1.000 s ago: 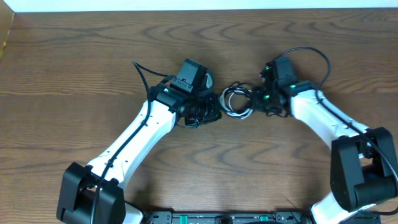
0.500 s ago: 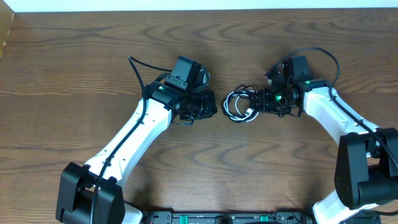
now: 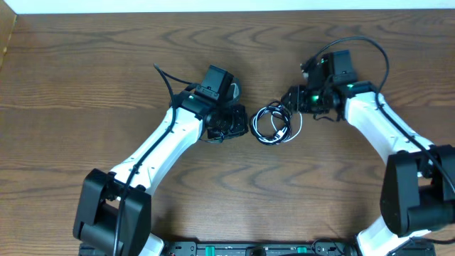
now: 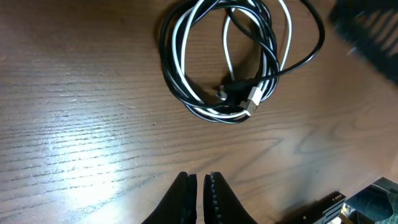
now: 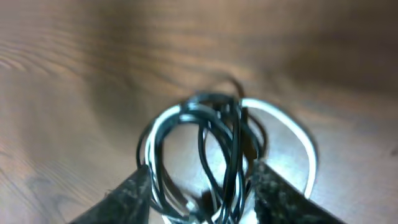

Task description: Untangle cables

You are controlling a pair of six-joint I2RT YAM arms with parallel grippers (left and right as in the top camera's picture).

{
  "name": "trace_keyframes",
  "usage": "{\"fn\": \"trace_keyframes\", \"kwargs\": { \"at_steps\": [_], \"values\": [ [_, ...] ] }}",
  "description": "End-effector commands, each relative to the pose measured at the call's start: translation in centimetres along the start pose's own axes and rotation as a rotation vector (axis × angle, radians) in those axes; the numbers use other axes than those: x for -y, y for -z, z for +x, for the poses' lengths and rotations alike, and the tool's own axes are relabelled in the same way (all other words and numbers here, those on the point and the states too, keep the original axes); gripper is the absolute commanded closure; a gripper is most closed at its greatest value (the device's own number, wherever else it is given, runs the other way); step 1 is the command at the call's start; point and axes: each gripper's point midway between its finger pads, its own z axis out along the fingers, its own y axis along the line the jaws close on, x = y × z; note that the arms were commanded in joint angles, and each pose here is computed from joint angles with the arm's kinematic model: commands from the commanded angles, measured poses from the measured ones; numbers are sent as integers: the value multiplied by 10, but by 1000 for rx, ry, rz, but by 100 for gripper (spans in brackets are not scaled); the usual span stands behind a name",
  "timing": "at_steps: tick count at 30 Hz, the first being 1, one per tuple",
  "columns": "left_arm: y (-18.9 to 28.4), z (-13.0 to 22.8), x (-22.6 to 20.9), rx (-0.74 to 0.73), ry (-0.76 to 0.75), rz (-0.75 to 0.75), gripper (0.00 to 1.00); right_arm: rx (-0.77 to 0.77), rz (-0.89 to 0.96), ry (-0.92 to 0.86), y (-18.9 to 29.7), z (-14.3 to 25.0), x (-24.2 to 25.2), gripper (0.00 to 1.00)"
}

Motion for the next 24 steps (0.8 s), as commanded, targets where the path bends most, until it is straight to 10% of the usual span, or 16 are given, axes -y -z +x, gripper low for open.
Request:
{"fn": "trace_keyframes", "kwargs": {
  "at_steps": [1, 10, 24],
  "values": [
    [0, -2, 2, 8, 6, -4, 89, -78, 40, -58, -13, 18, 6, 59],
    [-47, 0, 6, 12, 96, -47, 89, -135, 55, -120, -17, 34, 2, 99],
    [-118, 0, -17, -22, 107, -106, 90, -133, -175, -118, 13, 26, -32, 99]
  ]
}}
